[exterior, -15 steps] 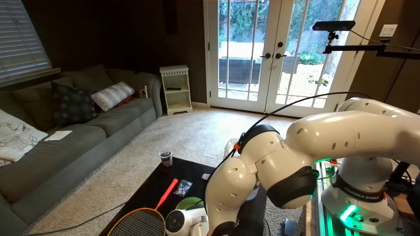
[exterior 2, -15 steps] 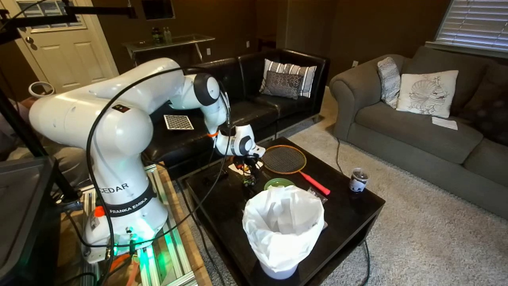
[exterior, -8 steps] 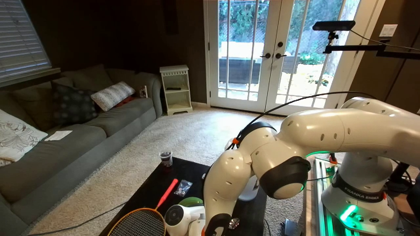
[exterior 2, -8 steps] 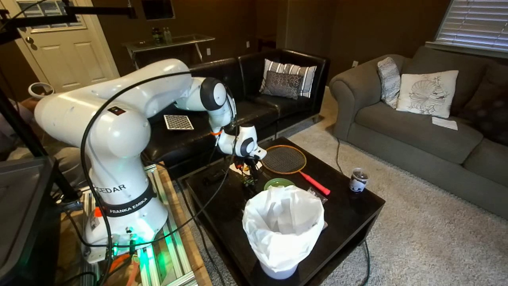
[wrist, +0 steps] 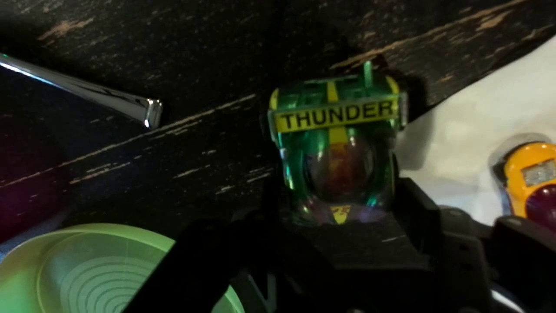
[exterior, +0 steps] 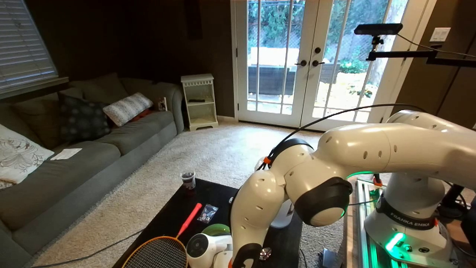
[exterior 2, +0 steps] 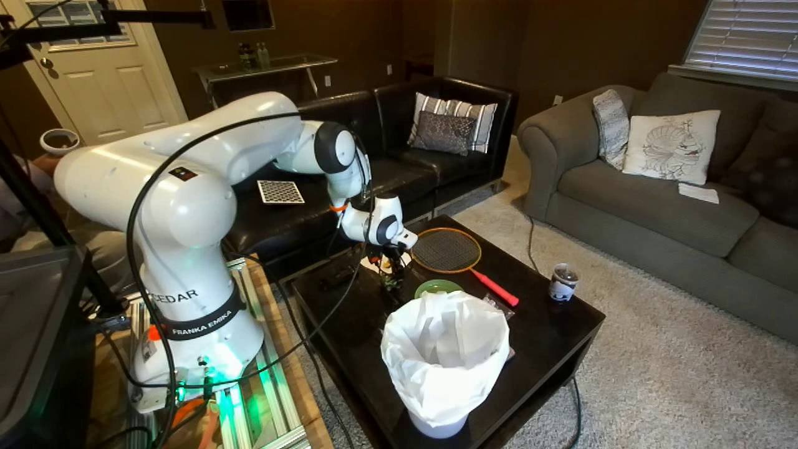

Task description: Turn the toy car upside down

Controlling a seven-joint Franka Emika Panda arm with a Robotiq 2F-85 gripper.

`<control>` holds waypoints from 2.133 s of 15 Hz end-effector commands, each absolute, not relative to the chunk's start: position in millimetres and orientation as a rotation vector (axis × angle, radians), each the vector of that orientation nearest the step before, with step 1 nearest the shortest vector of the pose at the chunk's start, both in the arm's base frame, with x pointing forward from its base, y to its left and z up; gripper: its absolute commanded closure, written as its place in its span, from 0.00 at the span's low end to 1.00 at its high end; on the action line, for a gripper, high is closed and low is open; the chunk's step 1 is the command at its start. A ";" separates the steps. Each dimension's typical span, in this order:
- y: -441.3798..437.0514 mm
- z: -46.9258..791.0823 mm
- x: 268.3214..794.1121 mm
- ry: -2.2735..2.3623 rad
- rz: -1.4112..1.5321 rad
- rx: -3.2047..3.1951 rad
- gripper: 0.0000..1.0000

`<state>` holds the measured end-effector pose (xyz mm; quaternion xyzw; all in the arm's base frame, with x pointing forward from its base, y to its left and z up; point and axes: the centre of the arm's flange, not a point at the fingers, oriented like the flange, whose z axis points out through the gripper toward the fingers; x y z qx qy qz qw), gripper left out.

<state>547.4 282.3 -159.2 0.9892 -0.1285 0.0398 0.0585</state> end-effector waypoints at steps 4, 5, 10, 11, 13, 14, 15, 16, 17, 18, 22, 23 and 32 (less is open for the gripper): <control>293.9 -191.0 566.3 -0.341 0.163 3.022 0.59; 292.2 -184.3 563.6 -0.333 0.172 3.035 0.59; 289.7 -159.8 521.2 -0.263 0.361 3.110 0.59; 288.6 -157.4 509.4 -0.259 0.393 3.120 0.59; 286.8 -154.1 491.2 -0.216 0.468 3.120 0.59; 285.4 -151.0 483.0 -0.195 0.500 3.112 0.59; 283.3 -145.8 475.4 -0.175 0.540 3.106 0.59; 280.9 -141.4 468.8 -0.159 0.576 3.097 0.59; 277.7 -136.9 463.4 -0.161 0.610 3.087 0.59; 274.9 -133.0 458.2 -0.161 0.645 3.073 0.59; 270.0 -113.6 437.6 -0.183 0.752 3.050 0.59; 269.6 -109.9 433.2 -0.188 0.761 3.054 0.59; 276.3 -115.6 383.7 -0.208 0.689 3.062 0.59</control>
